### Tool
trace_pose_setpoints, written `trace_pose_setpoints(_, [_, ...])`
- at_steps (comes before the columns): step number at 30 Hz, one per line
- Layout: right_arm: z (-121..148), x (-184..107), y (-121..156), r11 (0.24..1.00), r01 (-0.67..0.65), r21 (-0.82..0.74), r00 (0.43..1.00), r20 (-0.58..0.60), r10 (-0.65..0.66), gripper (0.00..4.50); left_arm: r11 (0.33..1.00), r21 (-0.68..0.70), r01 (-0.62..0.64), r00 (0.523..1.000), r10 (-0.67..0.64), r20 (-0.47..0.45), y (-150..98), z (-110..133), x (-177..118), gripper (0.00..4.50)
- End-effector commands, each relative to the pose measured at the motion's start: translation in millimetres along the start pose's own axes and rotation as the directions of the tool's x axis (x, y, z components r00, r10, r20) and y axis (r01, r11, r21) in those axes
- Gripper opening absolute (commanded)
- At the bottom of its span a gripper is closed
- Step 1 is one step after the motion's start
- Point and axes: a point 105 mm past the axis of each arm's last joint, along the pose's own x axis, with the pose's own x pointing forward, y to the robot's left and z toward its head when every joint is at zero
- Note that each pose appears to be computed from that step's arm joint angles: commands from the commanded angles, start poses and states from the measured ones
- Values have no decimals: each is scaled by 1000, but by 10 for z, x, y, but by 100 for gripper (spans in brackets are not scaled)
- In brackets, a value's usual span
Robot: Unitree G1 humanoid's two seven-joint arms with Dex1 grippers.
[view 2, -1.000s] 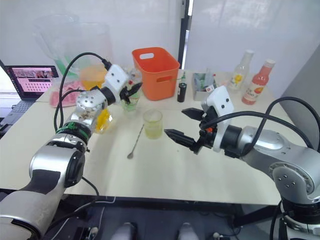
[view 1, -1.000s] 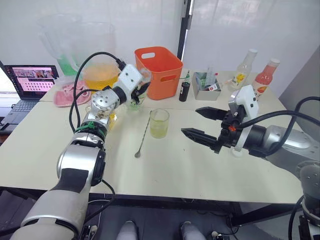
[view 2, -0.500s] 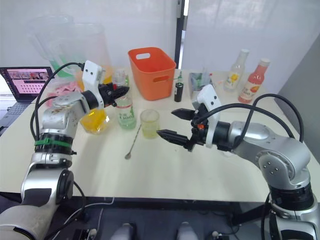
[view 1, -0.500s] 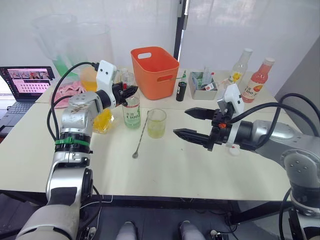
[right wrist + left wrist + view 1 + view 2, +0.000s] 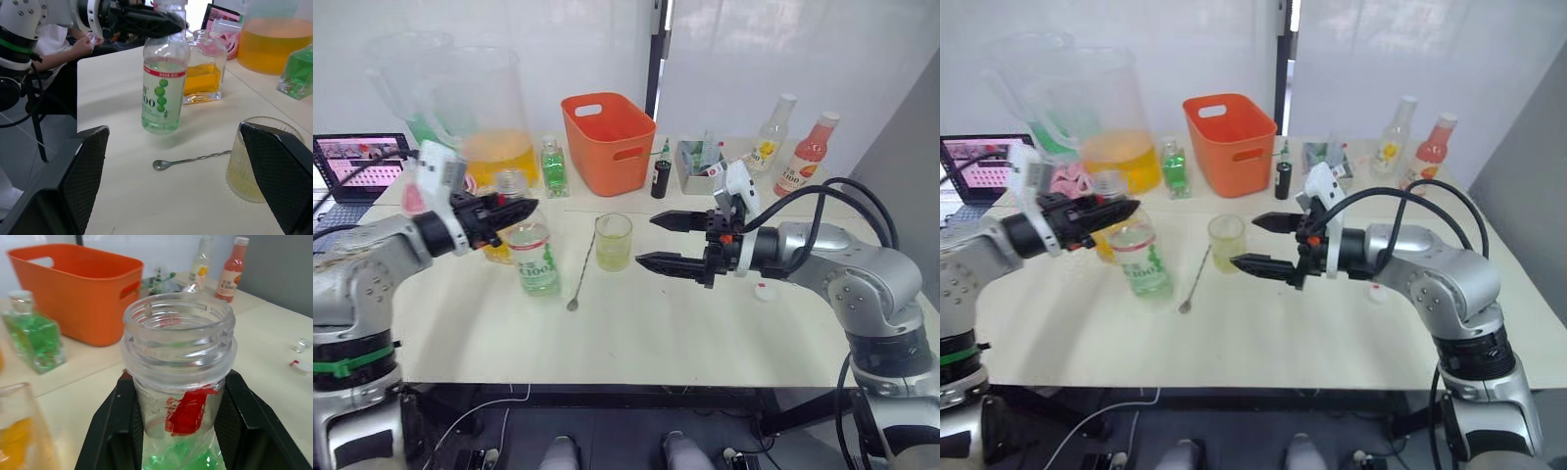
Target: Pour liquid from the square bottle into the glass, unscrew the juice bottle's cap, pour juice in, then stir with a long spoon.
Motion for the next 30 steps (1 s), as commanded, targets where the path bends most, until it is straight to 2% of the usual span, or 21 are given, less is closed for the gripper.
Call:
trace_pose_setpoints(1, [121, 3, 0, 998, -30, -49, 999, 28, 32, 450, 999, 30, -35, 994, 32, 104, 5, 153, -333, 138])
trace_pose_setpoints(8, [116, -22, -35, 997, -62, -45, 998, 11, 62, 450, 982, -22, -185, 980, 186, 73, 207, -116, -963, 138])
trace_pose_setpoints(12, [100, -50, -35, 997, -72, -41, 997, -3, 71, 450, 900, -15, -436, 892, 434, 128, 655, -161, -1378, 138])
trace_pose_setpoints(15, [87, -64, -25, 997, -69, -40, 998, -10, 69, 450, 846, -18, -532, 834, 528, 161, 882, -169, -1472, 138])
trace_pose_setpoints(19, [81, -116, 15, 998, -49, -27, 999, -8, 49, 450, 810, -28, -586, 790, 579, 202, 1166, -93, -1317, 138])
trace_pose_setpoints(26, [48, -192, 63, 1000, 18, -11, 1000, -3, -18, 450, 834, -69, -547, 805, 547, 228, 1485, 113, -837, 138])
trace_pose_setpoints(30, [45, -233, 64, 998, 70, -2, 998, 8, -70, 450, 836, -67, -544, 815, 546, 196, 1622, 159, -507, 138])
